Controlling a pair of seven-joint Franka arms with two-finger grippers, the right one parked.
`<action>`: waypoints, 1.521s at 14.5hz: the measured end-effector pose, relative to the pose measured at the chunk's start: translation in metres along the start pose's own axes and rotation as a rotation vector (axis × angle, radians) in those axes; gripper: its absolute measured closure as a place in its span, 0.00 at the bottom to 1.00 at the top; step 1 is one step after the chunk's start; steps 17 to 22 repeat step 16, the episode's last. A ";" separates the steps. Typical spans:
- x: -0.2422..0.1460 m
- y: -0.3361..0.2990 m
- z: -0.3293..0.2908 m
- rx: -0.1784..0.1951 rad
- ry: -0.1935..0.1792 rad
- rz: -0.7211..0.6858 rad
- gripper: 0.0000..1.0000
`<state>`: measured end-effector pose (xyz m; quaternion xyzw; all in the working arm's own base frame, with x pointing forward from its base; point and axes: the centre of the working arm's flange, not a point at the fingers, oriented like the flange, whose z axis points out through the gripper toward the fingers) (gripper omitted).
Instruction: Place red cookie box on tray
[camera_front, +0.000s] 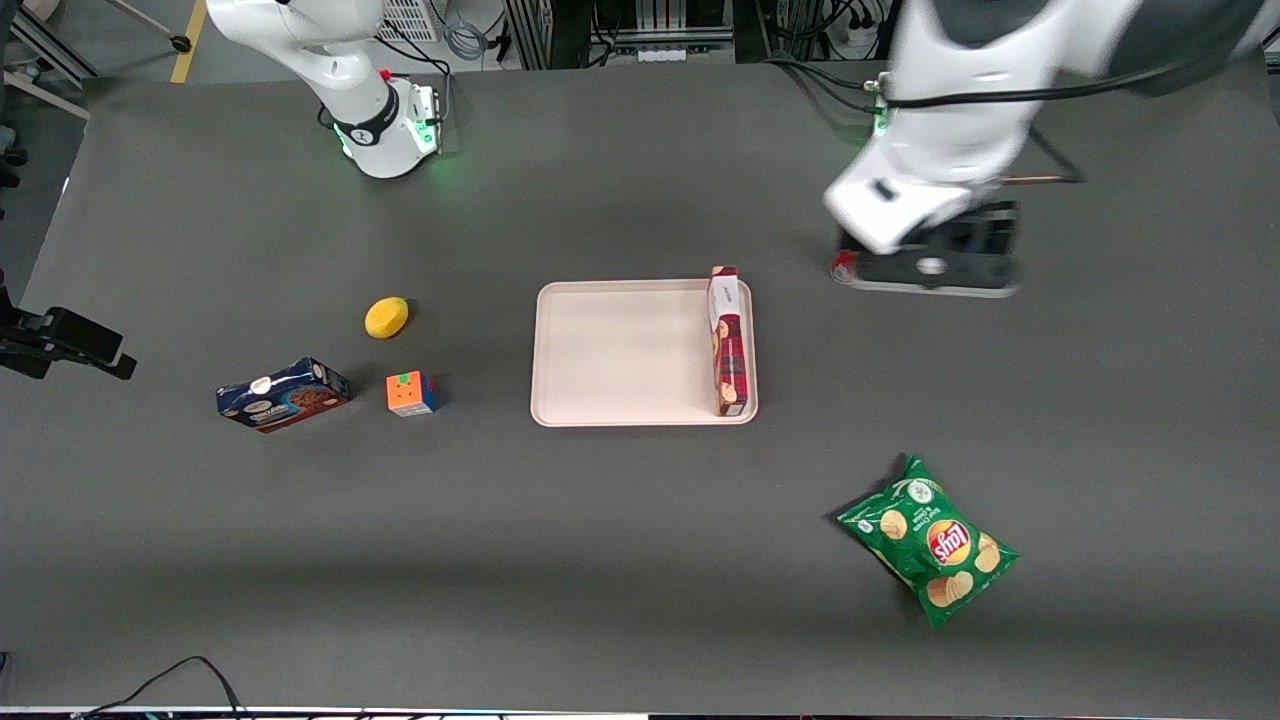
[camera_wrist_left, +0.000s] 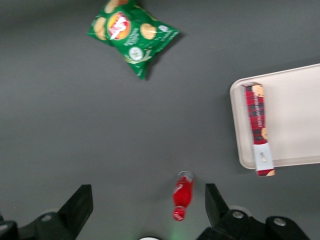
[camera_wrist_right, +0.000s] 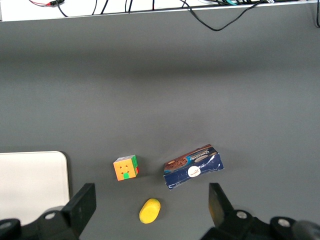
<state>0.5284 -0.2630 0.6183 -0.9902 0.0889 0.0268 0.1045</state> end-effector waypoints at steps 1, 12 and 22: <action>0.001 -0.032 -0.003 -0.023 -0.014 -0.007 0.00; -0.022 -0.198 0.084 -0.192 0.114 -0.089 0.00; -0.021 -0.198 0.076 -0.201 0.136 -0.091 0.00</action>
